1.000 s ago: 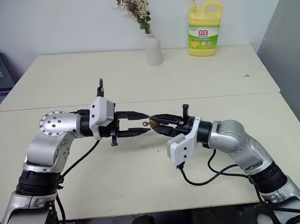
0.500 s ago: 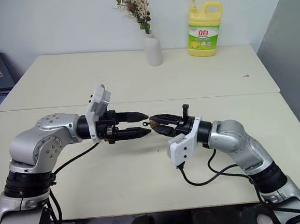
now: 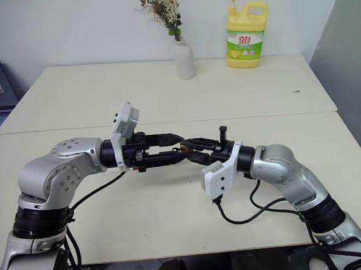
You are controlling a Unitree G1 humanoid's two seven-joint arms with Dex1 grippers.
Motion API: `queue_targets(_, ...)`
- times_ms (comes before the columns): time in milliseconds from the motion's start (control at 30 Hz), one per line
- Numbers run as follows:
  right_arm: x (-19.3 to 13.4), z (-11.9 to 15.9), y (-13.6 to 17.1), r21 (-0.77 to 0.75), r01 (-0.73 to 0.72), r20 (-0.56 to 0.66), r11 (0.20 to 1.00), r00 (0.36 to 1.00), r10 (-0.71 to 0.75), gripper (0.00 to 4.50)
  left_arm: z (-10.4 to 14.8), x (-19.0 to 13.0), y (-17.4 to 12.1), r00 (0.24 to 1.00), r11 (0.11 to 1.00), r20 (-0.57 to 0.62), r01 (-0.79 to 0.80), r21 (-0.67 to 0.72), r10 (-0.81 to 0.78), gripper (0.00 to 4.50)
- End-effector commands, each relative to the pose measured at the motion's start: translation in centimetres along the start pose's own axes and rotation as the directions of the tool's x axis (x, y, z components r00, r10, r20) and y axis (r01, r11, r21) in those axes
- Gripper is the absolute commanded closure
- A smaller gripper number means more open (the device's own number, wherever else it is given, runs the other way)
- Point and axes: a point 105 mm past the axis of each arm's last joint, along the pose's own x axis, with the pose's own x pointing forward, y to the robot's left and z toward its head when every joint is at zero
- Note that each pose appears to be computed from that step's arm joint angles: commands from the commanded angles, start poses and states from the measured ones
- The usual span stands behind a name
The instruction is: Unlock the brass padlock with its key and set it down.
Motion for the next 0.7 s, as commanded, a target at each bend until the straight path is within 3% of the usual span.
queue_targets(33, -0.12, 1.16, -1.40, -0.034, 0.046, 0.040, 0.998, 0.998, -0.044, 3.56, 1.48, -0.07, -0.19, 0.999, 0.999, 0.042, 0.013, 0.042, -0.015, 1.40)
queue_targets(100, -0.16, 1.16, -1.39, -0.034, 0.045, 0.040, 0.998, 0.998, -0.044, 3.56, 1.51, 0.03, -0.17, 0.999, 0.999, 0.046, 0.015, 0.039, -0.017, 1.40)
queue_targets(200, -0.17, 1.18, -1.40, -0.035, 0.044, 0.041, 0.998, 0.998, -0.042, 3.56, 1.58, 0.22, -0.18, 0.998, 0.999, 0.058, 0.027, 0.029, -0.029, 2.00)
queue_targets(433, -0.17, 1.33, -1.47, -0.046, 0.044, 0.046, 0.998, 0.998, -0.042, 3.56, 1.37, 0.49, -0.28, 0.997, 0.998, 0.048, 0.058, 0.023, -0.059, 4.21)
queue_targets(700, -0.20, 1.37, -1.65, -0.057, 0.051, 0.044, 0.997, 0.998, -0.049, 3.56, 1.16, 0.56, -0.27, 0.997, 0.997, 0.042, 0.068, 0.018, -0.069, 4.32)
